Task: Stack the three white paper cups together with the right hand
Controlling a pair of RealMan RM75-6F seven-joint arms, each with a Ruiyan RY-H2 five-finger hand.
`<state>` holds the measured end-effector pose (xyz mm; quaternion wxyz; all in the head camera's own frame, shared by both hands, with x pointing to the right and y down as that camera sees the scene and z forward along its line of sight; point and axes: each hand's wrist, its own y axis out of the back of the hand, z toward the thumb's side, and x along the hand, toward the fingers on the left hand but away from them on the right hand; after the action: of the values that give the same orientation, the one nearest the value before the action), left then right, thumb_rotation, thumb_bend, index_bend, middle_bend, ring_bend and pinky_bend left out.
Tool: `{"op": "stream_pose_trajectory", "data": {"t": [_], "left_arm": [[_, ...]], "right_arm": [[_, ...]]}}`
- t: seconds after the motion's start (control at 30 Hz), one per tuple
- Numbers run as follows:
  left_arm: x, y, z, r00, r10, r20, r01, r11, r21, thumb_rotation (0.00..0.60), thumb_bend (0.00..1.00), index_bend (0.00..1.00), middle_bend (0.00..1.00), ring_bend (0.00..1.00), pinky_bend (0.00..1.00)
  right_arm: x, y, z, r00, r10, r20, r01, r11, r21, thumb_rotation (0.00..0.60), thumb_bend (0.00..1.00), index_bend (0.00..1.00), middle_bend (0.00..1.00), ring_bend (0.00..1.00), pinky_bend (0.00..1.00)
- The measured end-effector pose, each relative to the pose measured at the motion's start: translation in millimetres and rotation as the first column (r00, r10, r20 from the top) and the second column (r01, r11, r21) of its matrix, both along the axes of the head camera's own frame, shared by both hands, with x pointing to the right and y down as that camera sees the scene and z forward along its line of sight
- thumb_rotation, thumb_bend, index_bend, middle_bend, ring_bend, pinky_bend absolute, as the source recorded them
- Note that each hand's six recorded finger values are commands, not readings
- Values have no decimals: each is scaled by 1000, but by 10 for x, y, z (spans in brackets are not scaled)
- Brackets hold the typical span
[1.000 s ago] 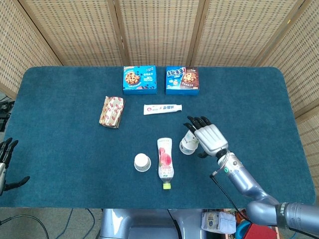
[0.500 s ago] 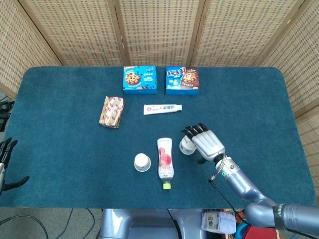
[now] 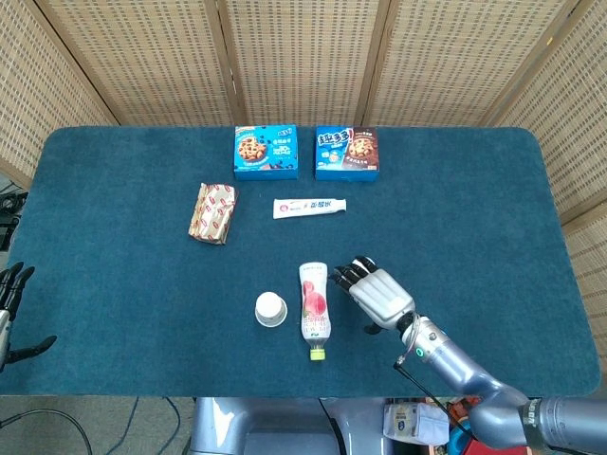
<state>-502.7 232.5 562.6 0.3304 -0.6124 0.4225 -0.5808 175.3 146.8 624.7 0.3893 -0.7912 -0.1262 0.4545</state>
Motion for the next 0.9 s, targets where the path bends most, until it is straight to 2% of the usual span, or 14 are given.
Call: {"op": "stream_pose_trajectory", "data": {"t": [0.2, 0.3, 0.57, 0.9], "left_arm": [[6, 0, 10, 1000, 2, 1, -2, 1000, -3, 600, 126, 0, 0, 0, 0], [19, 3, 12, 1000, 6, 2, -6, 1000, -3, 600, 127, 0, 0, 0, 0], [0, -2, -3, 1000, -2, 2, 2, 1000, 3, 600, 127, 0, 0, 0, 0], [-25, -15, -4, 1000, -15, -1, 15, 1000, 2, 600, 128, 0, 0, 0, 0]], "right_arm": [[-101, -11, -178, 995, -51, 84, 40, 991, 124, 600, 0, 139, 154, 91, 0], [-179, 23, -241, 990, -74, 119, 58, 989, 133, 600, 0, 148, 180, 91, 0], [-442, 29, -194, 987, -30, 156, 28, 999, 19, 600, 14, 184, 222, 135, 54], [-1028, 12, 3, 982, 15, 189, 2, 996, -88, 600, 33, 204, 233, 150, 95]]}}
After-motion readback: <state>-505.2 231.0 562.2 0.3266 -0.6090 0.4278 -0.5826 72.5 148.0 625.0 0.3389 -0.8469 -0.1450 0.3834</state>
